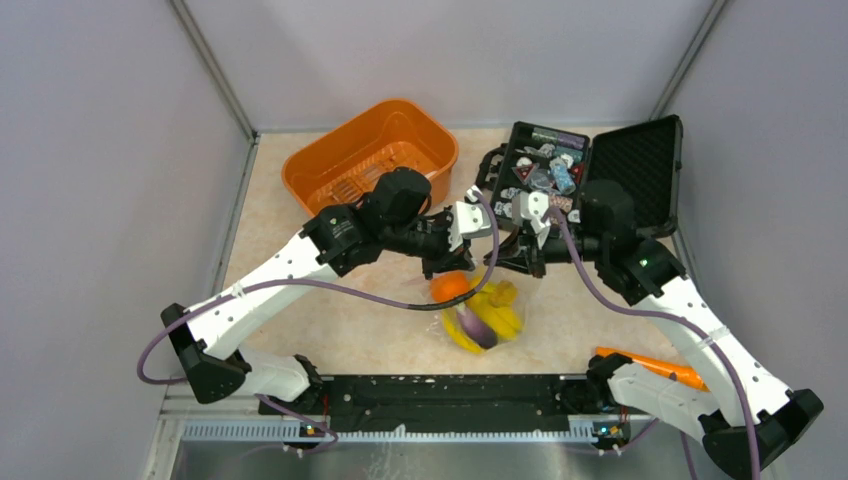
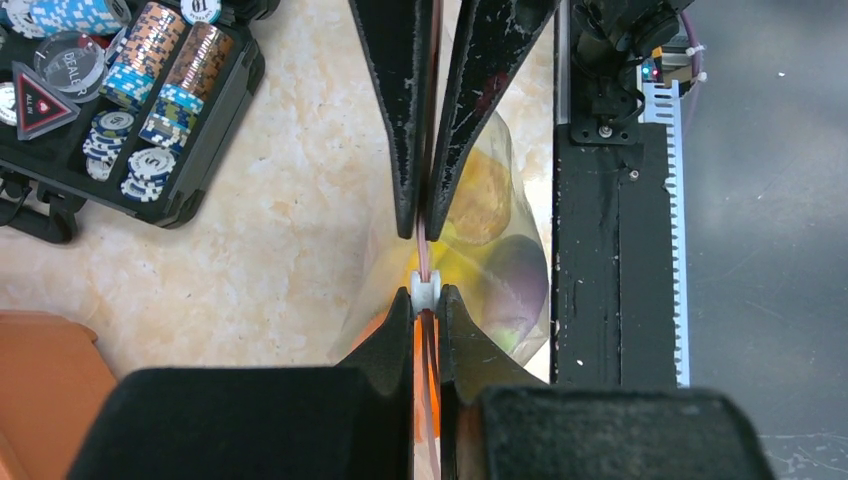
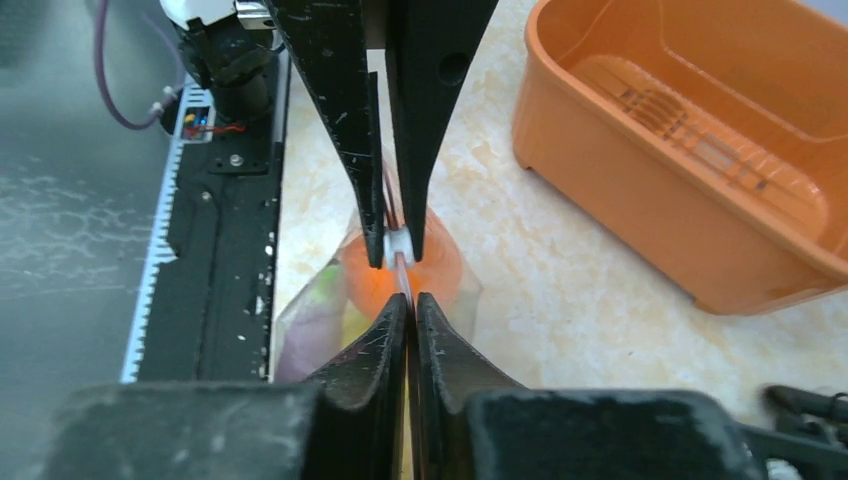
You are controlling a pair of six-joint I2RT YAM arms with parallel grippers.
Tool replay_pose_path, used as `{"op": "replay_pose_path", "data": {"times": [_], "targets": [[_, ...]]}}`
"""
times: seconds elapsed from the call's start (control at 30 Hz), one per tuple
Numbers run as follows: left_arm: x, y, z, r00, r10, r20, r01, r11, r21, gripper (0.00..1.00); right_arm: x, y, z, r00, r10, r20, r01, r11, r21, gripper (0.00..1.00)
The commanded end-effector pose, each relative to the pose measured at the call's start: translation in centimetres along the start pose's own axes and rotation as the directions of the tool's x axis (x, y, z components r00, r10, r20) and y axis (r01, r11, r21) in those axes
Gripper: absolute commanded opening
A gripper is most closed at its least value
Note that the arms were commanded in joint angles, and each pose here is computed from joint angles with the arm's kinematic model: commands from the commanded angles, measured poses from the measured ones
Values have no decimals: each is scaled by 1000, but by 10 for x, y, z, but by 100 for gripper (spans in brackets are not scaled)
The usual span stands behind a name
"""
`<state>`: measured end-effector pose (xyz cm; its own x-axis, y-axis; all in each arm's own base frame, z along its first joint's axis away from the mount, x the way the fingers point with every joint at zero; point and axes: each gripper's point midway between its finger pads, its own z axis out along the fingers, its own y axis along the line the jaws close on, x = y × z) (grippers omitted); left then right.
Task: Place the food in the zip-top bag and seal the zipper
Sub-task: Zip the zipper food storage bag at the center of the board.
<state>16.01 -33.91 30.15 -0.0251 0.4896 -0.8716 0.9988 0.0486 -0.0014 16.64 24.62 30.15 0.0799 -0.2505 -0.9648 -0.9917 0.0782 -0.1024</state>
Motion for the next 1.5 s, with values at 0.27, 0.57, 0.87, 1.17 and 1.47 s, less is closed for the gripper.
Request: {"op": "replay_pose_path", "data": {"times": [0.27,0.57,0.87,1.17,1.47], "targets": [[17,-3,-15,998,15,53,-10,996,-85,0,-2,-14,-12,997,-67,28,61,984,170,0],[57,-6,-51,998,-25,55,37,971,-234,0,1,-16,-12,998,-56,23,51,981,187,0],[15,-10,-56,991,52,127,-30,984,-173,0,-31,3,0,991,-17,135,15,1000,16,50],[-13,-6,-39,989,71,126,-61,995,-79,0,-30,4,14,998,-34,50,36,998,-53,61],[-19,-2,-35,988,79,134,-68,994,-82,0,-23,9,28,998,-51,49,54,996,-64,52]]}}
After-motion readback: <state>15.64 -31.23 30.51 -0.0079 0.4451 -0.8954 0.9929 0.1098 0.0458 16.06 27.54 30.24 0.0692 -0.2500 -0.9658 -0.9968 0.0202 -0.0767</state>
